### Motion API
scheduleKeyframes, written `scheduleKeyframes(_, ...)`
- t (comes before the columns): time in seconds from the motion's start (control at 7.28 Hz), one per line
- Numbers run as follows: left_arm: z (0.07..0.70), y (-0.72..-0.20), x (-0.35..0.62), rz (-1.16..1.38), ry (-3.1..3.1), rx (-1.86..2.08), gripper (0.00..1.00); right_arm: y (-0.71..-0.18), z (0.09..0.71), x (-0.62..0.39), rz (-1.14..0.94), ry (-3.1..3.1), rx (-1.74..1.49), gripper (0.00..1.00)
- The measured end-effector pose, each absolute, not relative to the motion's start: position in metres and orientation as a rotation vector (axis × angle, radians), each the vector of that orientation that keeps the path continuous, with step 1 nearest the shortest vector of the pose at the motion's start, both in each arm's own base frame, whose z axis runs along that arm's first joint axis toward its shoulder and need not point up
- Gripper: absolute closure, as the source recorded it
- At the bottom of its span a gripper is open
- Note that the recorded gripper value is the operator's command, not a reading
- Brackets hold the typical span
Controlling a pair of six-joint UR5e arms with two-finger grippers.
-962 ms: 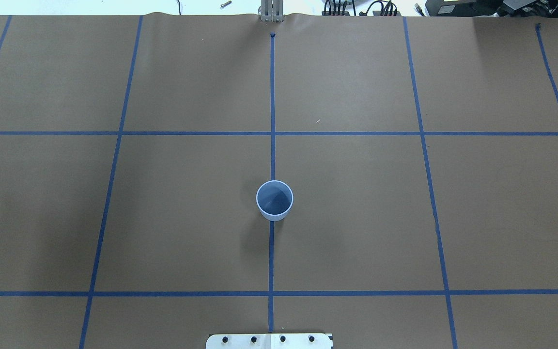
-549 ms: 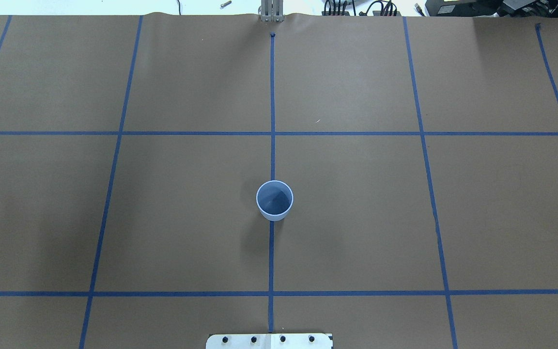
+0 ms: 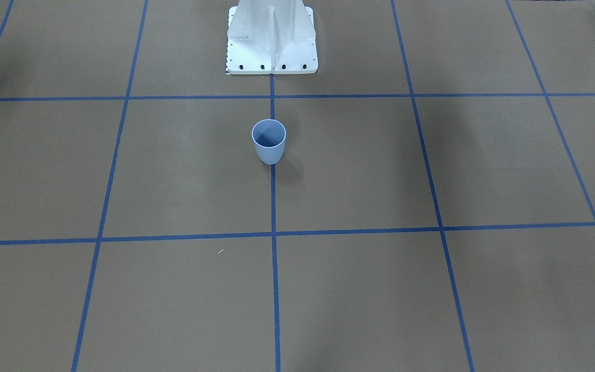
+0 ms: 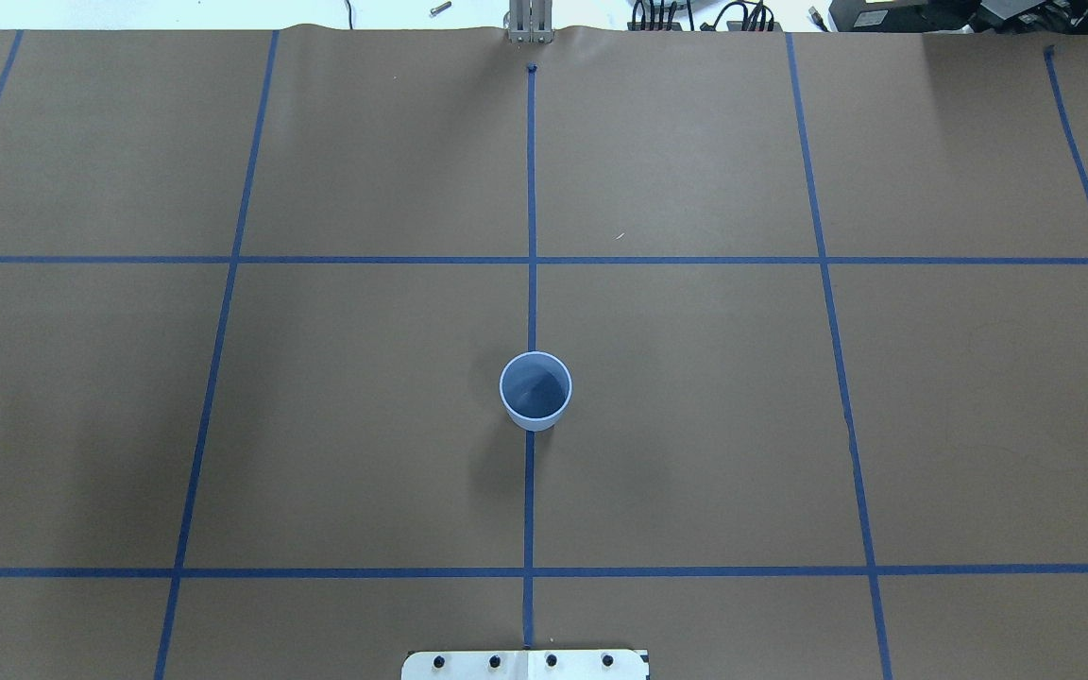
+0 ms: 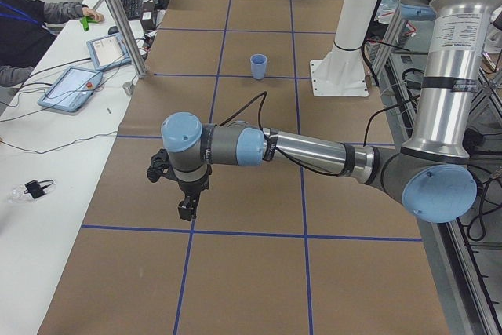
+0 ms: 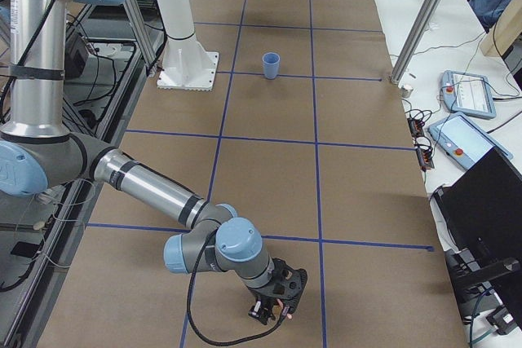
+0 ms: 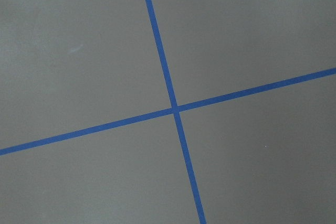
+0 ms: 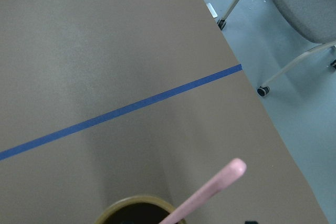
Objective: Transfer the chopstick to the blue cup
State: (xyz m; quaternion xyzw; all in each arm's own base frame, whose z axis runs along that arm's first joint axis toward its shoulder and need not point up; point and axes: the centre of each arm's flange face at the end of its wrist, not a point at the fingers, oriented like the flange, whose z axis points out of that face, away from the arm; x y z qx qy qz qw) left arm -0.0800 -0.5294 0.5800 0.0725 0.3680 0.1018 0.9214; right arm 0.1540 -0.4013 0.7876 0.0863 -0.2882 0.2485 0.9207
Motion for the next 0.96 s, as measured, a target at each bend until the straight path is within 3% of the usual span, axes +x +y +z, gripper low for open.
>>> scheduleKeyframes(0.41, 0.581, -0.528, -0.08, 0.209, 0.755, 0.148, 0.01, -0.414, 0.785, 0.16, 0.554, -0.553, 0.186, 0.4)
scheduleKeyframes(0.82, 0.581, -0.524, -0.08, 0.209, 0.754, 0.148, 0.01, -0.417, 0.785, 0.163, 0.57, -0.543, 0.188, 0.86)
scheduleKeyframes(0.96, 0.581, -0.524, -0.08, 0.209, 0.754, 0.148, 0.01, -0.418, 0.784, 0.163, 0.577, -0.546, 0.188, 0.95)
